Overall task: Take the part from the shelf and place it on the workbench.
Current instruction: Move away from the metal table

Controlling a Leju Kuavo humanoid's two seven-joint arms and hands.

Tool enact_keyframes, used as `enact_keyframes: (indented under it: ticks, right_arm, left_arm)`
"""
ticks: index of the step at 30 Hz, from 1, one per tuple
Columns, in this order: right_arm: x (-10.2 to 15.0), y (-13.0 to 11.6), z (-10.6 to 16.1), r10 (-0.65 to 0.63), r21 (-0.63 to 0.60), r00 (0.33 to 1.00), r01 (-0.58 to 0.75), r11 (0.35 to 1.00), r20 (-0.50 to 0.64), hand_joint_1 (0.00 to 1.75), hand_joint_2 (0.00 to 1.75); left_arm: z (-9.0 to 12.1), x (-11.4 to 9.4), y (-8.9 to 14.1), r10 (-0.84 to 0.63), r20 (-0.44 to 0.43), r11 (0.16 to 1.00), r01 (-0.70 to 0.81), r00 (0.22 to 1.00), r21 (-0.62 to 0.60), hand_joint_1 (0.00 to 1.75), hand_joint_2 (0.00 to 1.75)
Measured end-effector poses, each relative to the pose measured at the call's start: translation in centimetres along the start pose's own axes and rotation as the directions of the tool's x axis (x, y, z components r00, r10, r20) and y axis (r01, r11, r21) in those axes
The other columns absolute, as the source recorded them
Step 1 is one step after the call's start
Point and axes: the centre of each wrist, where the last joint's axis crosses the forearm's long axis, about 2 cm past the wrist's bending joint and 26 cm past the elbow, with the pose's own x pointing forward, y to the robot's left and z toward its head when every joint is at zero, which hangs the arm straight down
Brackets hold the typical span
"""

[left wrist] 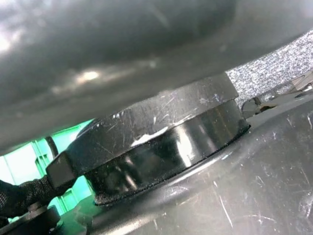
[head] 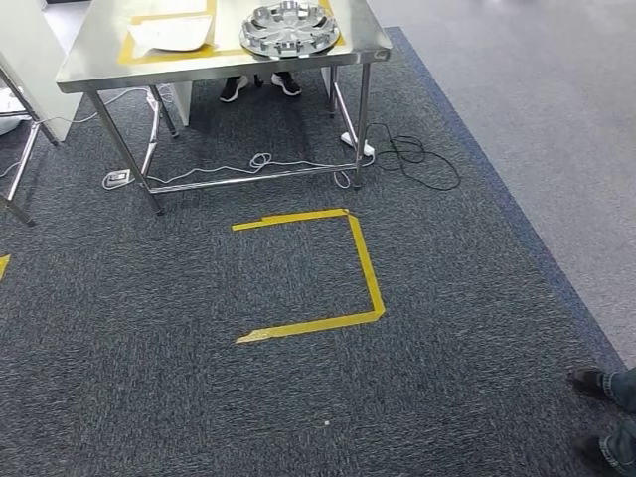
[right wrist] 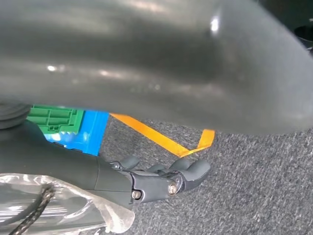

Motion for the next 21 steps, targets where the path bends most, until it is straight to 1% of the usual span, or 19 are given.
enact_keyframes:
  ticks: [6,21]
  right_arm:
    - [-0.06,-0.02,0.0,-0.024,-0.001,1.0,0.024,1.0,-0.007,0.0,0.0]
    - [-0.06,-0.02,0.0,-0.026,-0.002,1.0,0.026,1.0,-0.007,0.0,0.0]
  left_arm:
    - [0.0,0.01,-0.01,0.003,0.0,1.0,-0.003,1.0,-0.004,0.0,0.0]
    - [0.0,0.01,-0.04,0.008,-0.001,1.0,-0.008,1.0,-0.017,0.0,0.0]
